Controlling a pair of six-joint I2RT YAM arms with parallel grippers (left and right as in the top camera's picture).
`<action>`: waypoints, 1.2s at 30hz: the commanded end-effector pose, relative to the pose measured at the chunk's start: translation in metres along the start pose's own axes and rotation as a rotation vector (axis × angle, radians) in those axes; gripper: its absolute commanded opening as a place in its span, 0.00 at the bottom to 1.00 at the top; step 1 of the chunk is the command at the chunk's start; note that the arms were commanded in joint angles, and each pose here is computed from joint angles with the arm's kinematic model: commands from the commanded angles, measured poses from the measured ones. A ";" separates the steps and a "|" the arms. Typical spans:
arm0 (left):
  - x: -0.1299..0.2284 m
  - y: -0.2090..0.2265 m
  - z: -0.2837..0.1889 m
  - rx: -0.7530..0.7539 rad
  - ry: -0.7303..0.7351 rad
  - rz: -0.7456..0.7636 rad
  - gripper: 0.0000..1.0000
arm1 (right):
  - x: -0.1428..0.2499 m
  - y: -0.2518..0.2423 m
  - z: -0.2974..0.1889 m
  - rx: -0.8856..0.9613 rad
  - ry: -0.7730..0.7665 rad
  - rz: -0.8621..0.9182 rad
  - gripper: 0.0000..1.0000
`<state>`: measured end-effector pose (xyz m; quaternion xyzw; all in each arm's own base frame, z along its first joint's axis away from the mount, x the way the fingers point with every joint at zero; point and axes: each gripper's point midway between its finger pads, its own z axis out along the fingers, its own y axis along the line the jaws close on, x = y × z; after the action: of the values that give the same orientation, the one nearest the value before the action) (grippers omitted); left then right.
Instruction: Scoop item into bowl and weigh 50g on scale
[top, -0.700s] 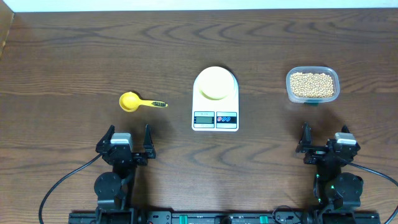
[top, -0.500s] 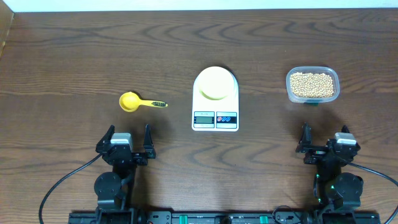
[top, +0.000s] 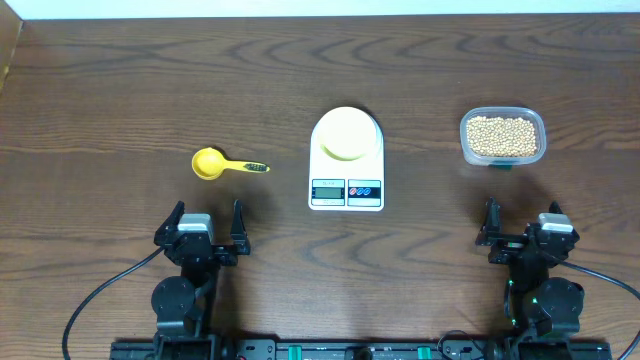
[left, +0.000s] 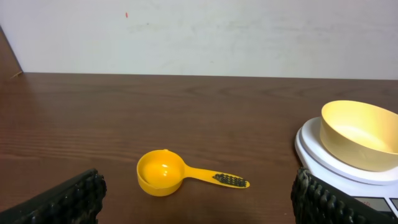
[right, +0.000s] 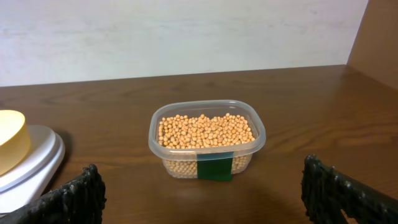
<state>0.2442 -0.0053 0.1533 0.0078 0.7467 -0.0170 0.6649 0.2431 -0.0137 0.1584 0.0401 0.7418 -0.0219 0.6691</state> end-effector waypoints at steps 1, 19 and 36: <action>0.017 -0.001 0.002 0.011 0.044 0.011 0.97 | 0.001 -0.001 0.000 0.004 -0.003 -0.017 0.99; 0.017 -0.002 0.002 0.011 0.044 0.011 0.97 | 0.001 -0.001 0.000 0.004 -0.003 -0.017 0.99; 0.011 -0.002 0.002 0.011 0.019 0.012 0.97 | 0.001 -0.001 0.000 0.005 -0.004 -0.017 0.99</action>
<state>0.2447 -0.0053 0.1544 0.0081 0.7437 -0.0171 0.6683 0.2431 -0.0137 0.1586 0.0401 0.7415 -0.0219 0.6694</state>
